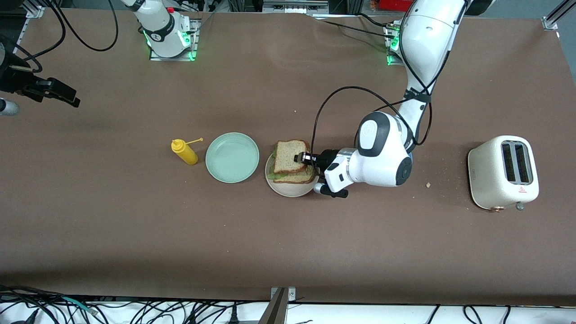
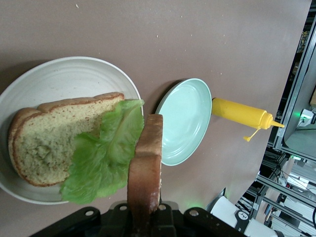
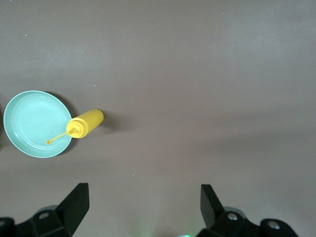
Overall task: Make sandwich in beige plate with both arms
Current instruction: 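Carry the second bread slice with the left gripper onto the lettuce, then open the left gripper and lift it off the sandwich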
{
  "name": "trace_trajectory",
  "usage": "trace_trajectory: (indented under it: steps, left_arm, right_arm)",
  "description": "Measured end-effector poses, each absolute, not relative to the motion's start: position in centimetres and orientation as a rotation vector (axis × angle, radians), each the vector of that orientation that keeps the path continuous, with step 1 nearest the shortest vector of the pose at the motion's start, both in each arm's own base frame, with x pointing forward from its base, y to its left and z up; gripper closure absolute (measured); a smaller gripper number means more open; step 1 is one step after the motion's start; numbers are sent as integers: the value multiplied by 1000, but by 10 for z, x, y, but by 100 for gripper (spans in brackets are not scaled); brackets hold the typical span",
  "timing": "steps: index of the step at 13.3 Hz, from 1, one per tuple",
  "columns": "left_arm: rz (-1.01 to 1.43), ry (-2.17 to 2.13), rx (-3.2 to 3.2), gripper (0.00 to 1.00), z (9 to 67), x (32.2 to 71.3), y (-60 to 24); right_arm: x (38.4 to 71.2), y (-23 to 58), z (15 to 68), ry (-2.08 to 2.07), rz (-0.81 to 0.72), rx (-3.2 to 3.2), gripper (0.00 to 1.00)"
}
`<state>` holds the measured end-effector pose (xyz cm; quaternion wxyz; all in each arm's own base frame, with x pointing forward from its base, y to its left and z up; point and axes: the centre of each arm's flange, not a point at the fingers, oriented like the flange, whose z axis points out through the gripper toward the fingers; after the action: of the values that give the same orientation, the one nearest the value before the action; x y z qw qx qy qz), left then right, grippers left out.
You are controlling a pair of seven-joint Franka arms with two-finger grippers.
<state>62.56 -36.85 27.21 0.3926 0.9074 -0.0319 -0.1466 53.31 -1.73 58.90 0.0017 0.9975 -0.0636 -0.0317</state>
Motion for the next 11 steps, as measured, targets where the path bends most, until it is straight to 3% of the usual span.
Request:
trace_trajectory:
  steps: [10,11]
  left_arm:
    - [-390,-38,2343,92,220,618,-379]
    - [-397,-33,2346,86,215,618,-377]
  right_arm:
    - [534,-17,589,-198,-98,3130,0]
    - [534,-17,589,-198,-98,3130,0]
